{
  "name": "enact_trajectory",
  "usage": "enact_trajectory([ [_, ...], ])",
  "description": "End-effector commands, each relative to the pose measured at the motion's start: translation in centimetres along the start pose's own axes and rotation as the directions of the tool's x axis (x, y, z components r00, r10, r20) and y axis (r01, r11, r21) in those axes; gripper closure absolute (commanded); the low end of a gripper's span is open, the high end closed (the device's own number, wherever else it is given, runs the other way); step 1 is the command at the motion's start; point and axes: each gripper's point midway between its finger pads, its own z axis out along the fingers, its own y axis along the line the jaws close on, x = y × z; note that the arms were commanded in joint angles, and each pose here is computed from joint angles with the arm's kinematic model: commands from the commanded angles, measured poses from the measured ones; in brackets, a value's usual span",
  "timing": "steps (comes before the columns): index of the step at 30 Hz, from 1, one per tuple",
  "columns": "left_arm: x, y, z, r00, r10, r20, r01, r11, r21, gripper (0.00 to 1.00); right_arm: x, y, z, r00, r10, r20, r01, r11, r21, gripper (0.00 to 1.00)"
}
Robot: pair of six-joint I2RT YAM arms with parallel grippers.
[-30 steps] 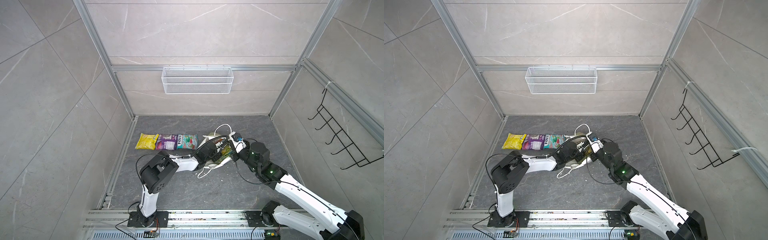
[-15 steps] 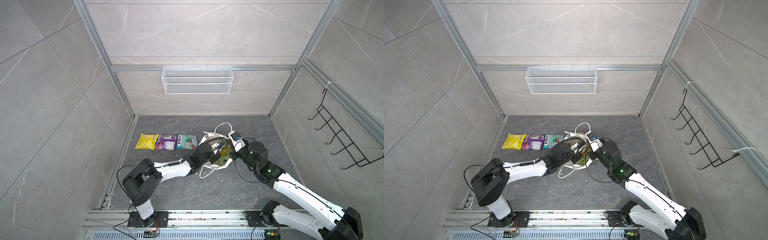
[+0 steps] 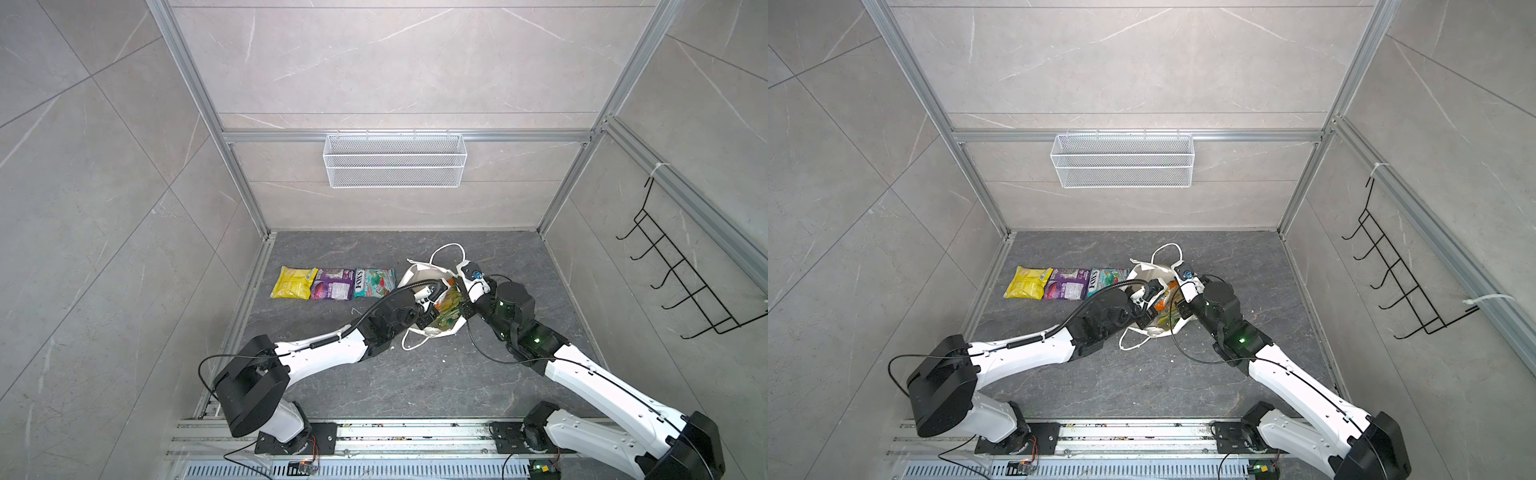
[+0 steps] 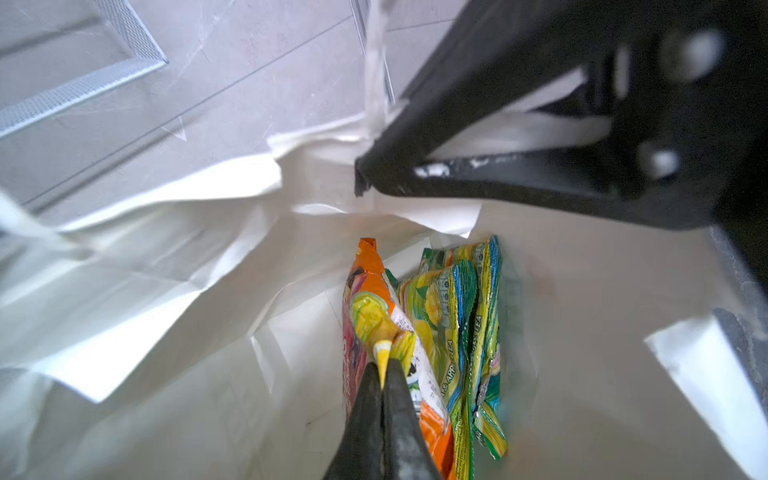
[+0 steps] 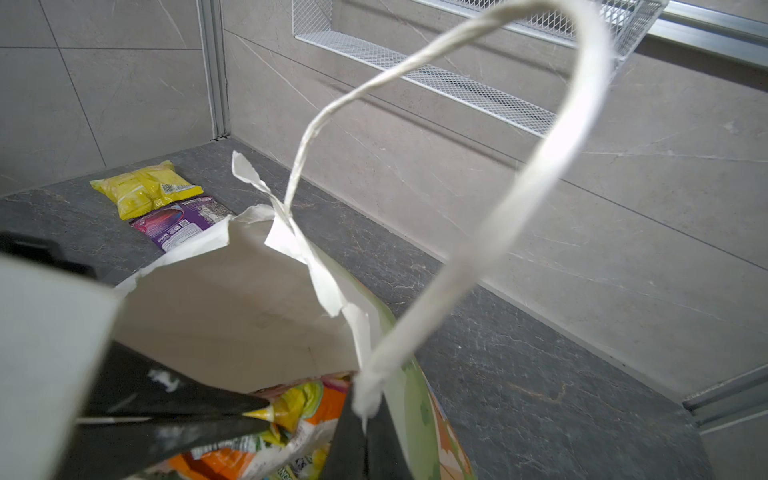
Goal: Take the snacks out of the paper bag
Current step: 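Lift the red fruits packet up out of the bag with the left gripper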
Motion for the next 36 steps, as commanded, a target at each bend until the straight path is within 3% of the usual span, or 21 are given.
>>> enact_trajectory([
  [1,-4.8,1.5,-2.4,0.99,0.02,0.137,-0.015,0.999,-0.039,1.0,-0.9,-0.7,0.2,0.999,0.029,0.019,-0.03,0.999,0.026,1.0],
  [12,-7.4,2.0,-6.6,0.971,0.066,0.229,-0.057,0.997,-0.044,1.0,-1.2,-0.8,0.3,0.999,0.023,0.027,-0.024,0.999,0.031,1.0],
  [20,-7.9,0.9,-8.4,0.947,0.182,0.263,-0.187,0.982,-0.007,1.0,-1.0,-0.8,0.1,0.999,0.023,0.027,-0.024,0.999,0.031,1.0],
  [26,-9.6,2.2,-10.2,0.928,0.241,0.284,-0.229,0.971,-0.074,1.0,-0.9,-0.8,-0.2,0.999,0.026,0.026,-0.027,0.999,0.03,1.0],
  [32,-10.3,5.0,-12.3,0.939,0.253,0.231,-0.209,0.957,-0.2,1.0,-1.0,-0.9,-0.3,0.999,0.028,0.029,-0.029,0.999,0.032,1.0],
  [36,-10.8,5.7,-14.5,0.935,0.25,0.252,-0.192,0.953,-0.233,1.0,-1.1,-0.9,-0.2,0.999,0.025,0.028,-0.026,0.999,0.033,1.0],
])
